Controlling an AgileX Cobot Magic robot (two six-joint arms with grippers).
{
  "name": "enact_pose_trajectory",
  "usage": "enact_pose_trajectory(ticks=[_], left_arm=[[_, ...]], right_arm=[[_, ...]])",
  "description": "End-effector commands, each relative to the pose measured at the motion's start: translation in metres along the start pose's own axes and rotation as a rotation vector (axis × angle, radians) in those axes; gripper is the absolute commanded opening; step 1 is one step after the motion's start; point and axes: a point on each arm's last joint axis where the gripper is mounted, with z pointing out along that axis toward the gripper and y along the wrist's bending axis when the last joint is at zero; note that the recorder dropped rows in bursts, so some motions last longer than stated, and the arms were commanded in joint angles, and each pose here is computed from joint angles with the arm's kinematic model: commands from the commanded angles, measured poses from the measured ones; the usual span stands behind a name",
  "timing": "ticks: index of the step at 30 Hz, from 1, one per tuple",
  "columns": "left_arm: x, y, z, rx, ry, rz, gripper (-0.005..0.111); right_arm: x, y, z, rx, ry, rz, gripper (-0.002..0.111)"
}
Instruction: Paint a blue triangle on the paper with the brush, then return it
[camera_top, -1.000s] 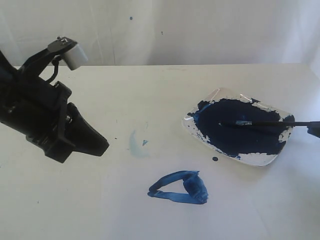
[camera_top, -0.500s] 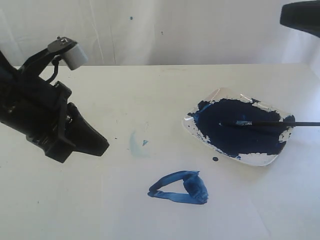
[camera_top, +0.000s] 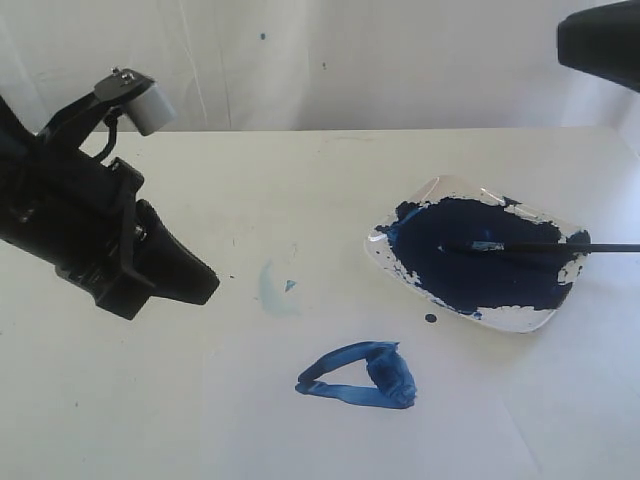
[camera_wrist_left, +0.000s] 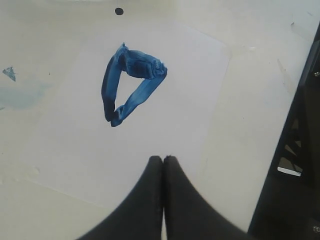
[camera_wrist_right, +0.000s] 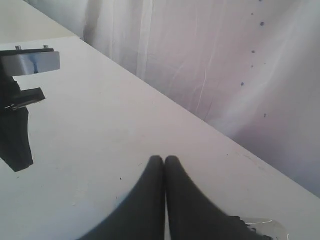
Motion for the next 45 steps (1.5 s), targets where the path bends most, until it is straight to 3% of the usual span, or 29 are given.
enact_pose_trajectory(ticks=[1,5,13,20,25,28,35,37,41,45], left_arm=[[0.002,-0.003,-0.002,0.015,-0.007,-0.006,0.0],[0.001,-0.003,-0.002,0.013,-0.008,-0.006,0.0],[0.001,-0.003,-0.002,0.013,-0.008,-0.006,0.0],[0.001,-0.003,-0.002,0.013,-0.008,-0.006,0.0],[0.001,-0.003,-0.002,0.013,-0.008,-0.006,0.0],[0.001,-0.003,-0.002,0.013,-0.008,-0.006,0.0],[0.001,-0.002,-0.002,0.005,-0.015,-0.006,0.0],[0.0,-0.001,-0.002,-0.005,-0.024,-0.006,0.0],[-0.002,0.001,-0.002,-0.029,-0.045,-0.006,0.0],[-0.003,0.003,-0.002,-0.045,-0.059,-0.006,0.0]], right_arm=[[0.0,0.001,0.0,0.002,-0.003,-0.013,0.0],[-0.002,0.004,-0.002,-0.002,-0.01,-0.027,0.0],[-0.032,0.065,-0.058,0.0,-0.23,-0.233,0.0],[-0.036,0.087,-0.085,0.036,-0.309,-0.297,0.0],[-0.038,0.091,-0.089,0.013,-0.339,-0.166,0.0],[-0.037,0.086,-0.086,0.021,-0.388,-0.014,0.0],[0.006,0.046,-0.075,0.387,-0.266,0.488,0.0],[0.019,0.037,-0.074,0.502,-0.229,0.572,0.0],[0.048,0.026,-0.07,0.654,-0.137,0.575,0.0],[0.088,0.028,-0.057,0.681,-0.074,0.459,0.0]])
